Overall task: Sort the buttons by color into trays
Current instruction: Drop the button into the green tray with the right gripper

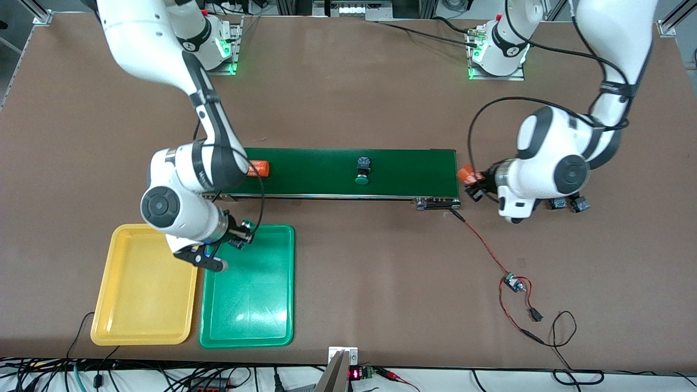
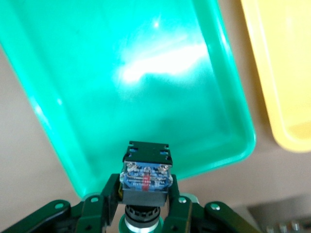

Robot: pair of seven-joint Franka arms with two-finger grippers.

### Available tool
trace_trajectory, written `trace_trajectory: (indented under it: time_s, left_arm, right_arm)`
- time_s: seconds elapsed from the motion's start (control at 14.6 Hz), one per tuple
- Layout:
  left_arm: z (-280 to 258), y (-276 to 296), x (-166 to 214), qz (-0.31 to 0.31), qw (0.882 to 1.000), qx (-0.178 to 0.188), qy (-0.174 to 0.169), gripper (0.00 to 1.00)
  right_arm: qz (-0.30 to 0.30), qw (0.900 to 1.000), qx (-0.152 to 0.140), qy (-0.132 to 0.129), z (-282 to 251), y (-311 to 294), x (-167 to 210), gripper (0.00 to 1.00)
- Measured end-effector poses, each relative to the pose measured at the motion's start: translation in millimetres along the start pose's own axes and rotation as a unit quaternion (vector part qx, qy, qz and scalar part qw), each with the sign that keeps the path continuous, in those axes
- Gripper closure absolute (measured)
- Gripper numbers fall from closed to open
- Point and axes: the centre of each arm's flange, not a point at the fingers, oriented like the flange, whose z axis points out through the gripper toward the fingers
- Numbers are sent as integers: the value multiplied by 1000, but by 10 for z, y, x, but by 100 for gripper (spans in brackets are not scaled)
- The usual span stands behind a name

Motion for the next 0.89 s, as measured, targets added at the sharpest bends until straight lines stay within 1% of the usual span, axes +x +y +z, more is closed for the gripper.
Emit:
trace_trajectory:
  time_s: [0.14,0.21,0.34,0.48,0.62,0.75,0.82,0.89]
  left_arm:
    - [31,195,-146,-87,995,-26,-35,50]
    - [66,266,-158,-118,991,-40,-48,50]
    - [238,373,-192,-165,983,-46,-62,50]
    - [460,472,-290,-189,978,-42,-73,50]
    - [641,530,-368,-202,975,-38,-88,50]
    - [758,505,-386,-206,974,-27,-94,50]
    - [803,480,-391,-207,973,-21,-95,50]
    - [806,479,-406,-208,973,-21,-97,50]
  right_arm:
    - [-1,1000,0,8,139,1,145,57]
    - [-9,1000,0,12,202,-3,205,57]
    - [-37,999,0,21,349,41,331,57]
    - [-81,996,-4,24,524,152,441,57]
    - [-128,991,-9,22,724,257,507,57]
    - [-153,988,-12,20,844,267,516,57]
    - [-157,987,-11,21,849,241,507,54]
    - [-160,987,-11,20,854,221,494,42]
